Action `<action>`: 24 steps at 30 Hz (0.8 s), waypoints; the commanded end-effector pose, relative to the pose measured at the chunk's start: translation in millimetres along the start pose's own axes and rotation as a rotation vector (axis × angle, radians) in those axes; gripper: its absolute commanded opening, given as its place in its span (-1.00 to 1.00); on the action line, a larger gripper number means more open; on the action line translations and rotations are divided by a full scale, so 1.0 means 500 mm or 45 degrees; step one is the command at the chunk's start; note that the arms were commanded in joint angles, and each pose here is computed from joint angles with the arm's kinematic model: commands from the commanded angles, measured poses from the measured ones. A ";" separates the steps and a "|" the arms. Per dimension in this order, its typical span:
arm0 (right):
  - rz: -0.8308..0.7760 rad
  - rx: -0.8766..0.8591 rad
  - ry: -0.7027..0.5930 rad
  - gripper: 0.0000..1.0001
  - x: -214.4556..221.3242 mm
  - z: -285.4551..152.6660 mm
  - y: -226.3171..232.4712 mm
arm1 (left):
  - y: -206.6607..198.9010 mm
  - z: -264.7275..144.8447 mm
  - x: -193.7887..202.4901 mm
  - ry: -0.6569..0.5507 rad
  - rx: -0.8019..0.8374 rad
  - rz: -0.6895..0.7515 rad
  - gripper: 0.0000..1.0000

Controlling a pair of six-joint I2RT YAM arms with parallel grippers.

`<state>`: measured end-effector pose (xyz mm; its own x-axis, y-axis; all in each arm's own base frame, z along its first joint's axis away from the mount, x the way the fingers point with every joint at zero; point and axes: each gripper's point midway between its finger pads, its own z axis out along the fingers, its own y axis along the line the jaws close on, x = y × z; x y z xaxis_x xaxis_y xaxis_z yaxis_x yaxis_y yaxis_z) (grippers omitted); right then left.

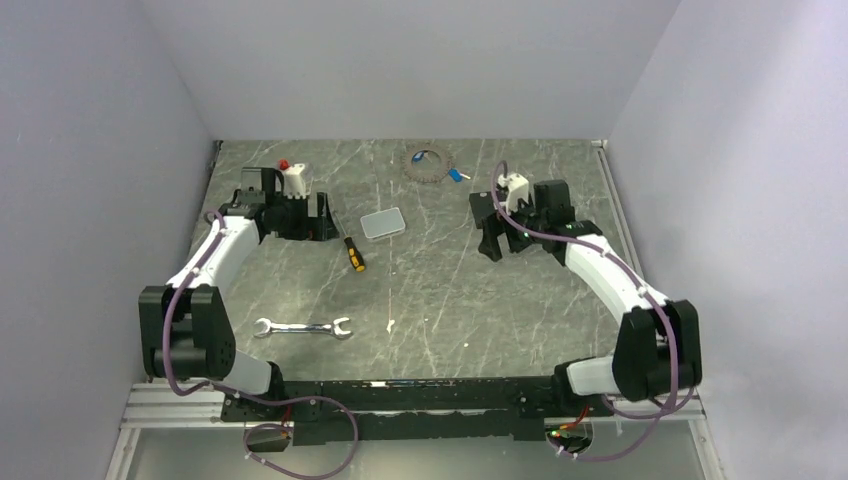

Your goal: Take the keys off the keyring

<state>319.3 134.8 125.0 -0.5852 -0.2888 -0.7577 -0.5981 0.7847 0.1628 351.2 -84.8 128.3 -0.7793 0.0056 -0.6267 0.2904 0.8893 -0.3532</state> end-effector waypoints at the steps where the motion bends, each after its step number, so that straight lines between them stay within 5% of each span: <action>1: -0.061 0.113 -0.103 0.99 -0.128 0.019 -0.035 | -0.024 -0.030 -0.040 -0.121 0.026 0.057 0.99; 15: 0.040 0.160 -0.142 0.99 -0.342 0.193 -0.103 | -0.036 -0.058 -0.059 -0.173 0.018 0.097 0.99; 24: 0.065 0.186 -0.200 0.93 -0.406 0.328 -0.149 | -0.031 -0.058 -0.058 -0.174 0.005 0.095 0.99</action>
<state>543.8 214.5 138.0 -0.5717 -0.2134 -0.7923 -0.5005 0.8558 0.1306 348.9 -84.7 157.6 -0.7155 0.0089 -0.6986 0.3265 0.8883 -0.3231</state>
